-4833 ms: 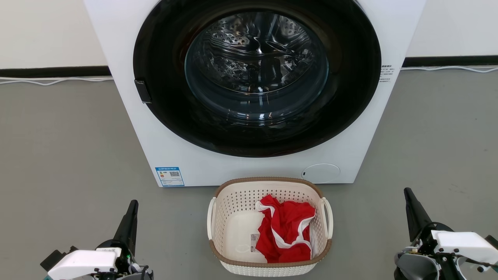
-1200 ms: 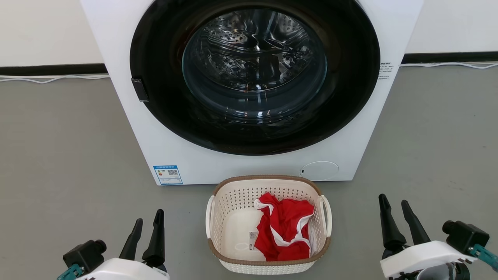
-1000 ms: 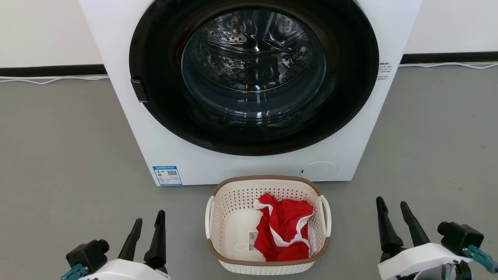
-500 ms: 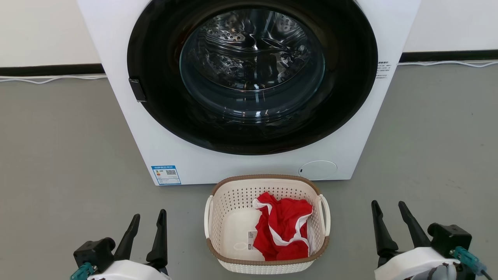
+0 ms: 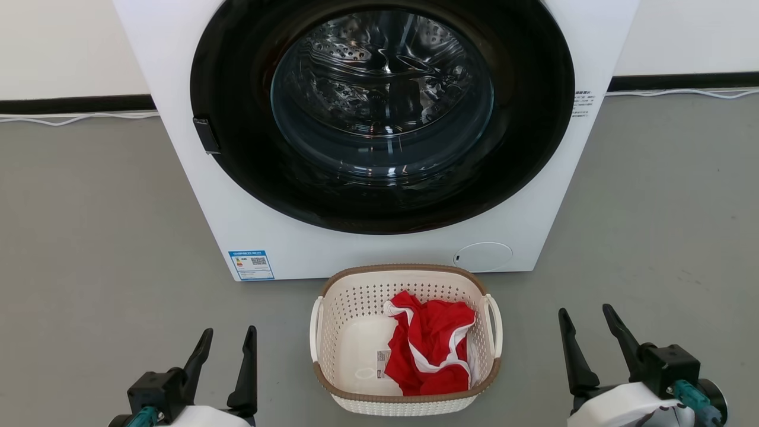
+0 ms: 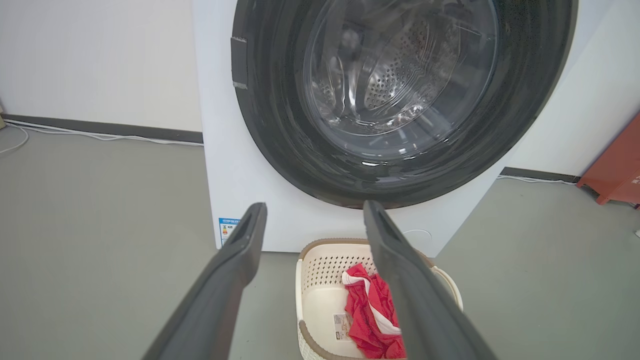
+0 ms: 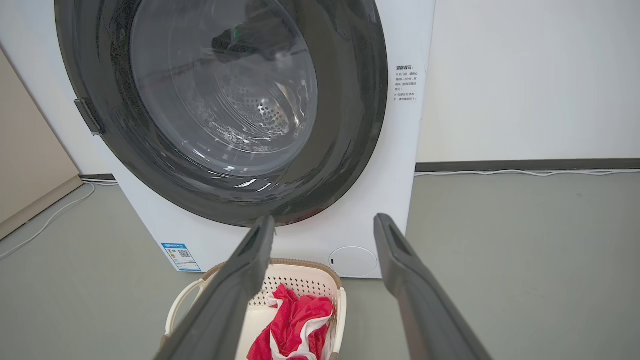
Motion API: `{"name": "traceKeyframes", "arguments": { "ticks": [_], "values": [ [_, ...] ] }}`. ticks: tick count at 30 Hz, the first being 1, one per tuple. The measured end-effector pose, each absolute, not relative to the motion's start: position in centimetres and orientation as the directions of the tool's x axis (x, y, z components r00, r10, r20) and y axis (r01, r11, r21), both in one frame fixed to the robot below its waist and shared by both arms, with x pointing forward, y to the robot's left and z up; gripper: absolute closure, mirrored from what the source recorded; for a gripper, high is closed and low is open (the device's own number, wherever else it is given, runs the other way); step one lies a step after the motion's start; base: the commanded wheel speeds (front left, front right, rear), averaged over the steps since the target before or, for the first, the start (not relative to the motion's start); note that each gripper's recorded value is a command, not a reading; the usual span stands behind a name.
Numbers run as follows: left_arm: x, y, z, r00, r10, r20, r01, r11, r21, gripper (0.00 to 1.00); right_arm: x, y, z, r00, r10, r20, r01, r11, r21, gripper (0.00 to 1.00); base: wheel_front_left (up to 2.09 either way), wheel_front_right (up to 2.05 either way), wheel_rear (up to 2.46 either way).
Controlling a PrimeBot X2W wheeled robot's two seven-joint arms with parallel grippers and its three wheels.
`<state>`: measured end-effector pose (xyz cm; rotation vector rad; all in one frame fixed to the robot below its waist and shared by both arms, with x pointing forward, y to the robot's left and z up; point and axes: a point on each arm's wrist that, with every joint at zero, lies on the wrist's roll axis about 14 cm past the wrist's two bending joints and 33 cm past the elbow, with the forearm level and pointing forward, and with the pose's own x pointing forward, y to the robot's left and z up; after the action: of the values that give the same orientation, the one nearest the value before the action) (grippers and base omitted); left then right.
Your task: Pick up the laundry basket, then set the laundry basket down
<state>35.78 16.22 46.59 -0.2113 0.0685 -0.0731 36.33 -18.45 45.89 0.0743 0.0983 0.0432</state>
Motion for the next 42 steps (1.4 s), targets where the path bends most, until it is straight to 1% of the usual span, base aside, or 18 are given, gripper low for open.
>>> {"name": "traceKeyframes", "arguments": {
  "ticks": [12,32,42],
  "values": [
    [35.7,16.1,46.2,0.994,-0.095,-0.059,0.087,0.988,-0.126,0.00,36.2,-18.2,45.5,0.993,0.071,-0.097,-0.076,0.996,-0.052,0.00,0.00,0.00,0.00],
    [35.7,16.3,45.6,0.993,-0.089,-0.078,0.079,0.988,-0.131,0.00,36.2,-18.6,45.1,0.992,0.057,-0.110,-0.062,0.997,-0.047,0.00,0.00,0.00,0.00],
    [36.3,16.2,44.3,0.989,-0.088,-0.115,0.071,0.986,-0.151,0.00,36.7,-18.6,43.4,0.985,0.056,-0.161,-0.064,0.997,-0.040,0.00,0.00,0.00,0.00]
  ]
}}
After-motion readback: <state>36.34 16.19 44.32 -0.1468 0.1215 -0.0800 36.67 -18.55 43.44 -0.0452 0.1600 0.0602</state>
